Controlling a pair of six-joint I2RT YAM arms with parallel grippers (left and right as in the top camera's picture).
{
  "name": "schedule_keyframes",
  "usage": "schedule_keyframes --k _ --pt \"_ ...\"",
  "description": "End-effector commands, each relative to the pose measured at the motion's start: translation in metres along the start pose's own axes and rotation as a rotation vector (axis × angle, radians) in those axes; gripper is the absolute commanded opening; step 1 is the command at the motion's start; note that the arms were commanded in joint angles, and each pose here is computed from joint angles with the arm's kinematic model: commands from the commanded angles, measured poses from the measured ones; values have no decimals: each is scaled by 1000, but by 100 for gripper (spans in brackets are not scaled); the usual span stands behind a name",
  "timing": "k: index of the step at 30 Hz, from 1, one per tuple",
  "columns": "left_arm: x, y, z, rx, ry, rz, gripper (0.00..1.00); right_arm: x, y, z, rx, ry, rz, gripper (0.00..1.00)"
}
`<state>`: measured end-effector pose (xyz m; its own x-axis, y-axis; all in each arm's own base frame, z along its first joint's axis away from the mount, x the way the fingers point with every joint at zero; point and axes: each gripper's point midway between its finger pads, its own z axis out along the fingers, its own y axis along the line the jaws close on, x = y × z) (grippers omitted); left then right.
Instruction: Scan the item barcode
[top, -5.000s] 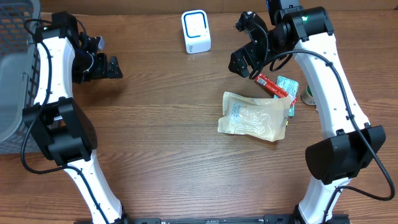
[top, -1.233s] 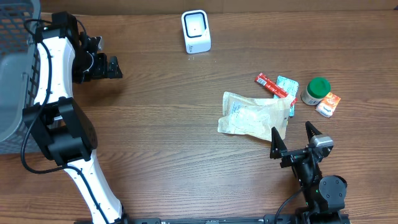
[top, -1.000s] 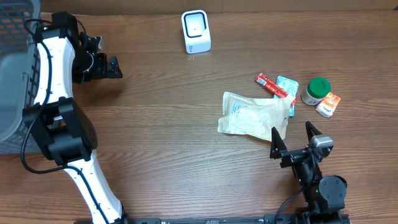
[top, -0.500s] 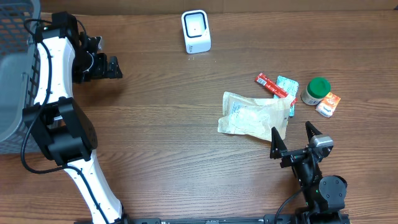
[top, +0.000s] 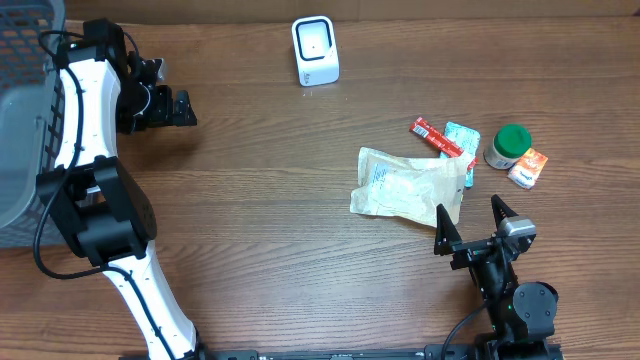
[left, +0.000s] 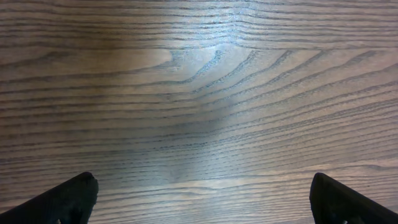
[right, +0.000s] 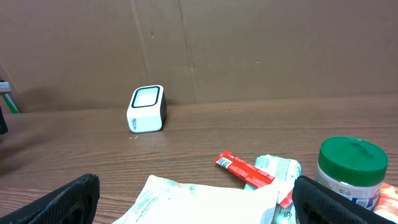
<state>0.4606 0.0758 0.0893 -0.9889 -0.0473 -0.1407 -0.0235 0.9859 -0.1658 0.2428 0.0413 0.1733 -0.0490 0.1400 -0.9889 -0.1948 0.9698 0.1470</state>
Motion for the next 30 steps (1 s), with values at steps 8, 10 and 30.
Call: schedule_keyframes --k 8,10,30 --pt "-1 -43 -194 -73 -439 109 100 1 -4 0 17 -6 6 100" --pt "14 -54 -239 -94 -542 130 100 1 -4 0 17 -6 6 100" --pt "130 -106 -395 -175 -959 214 100 1 -4 0 17 -6 6 100"
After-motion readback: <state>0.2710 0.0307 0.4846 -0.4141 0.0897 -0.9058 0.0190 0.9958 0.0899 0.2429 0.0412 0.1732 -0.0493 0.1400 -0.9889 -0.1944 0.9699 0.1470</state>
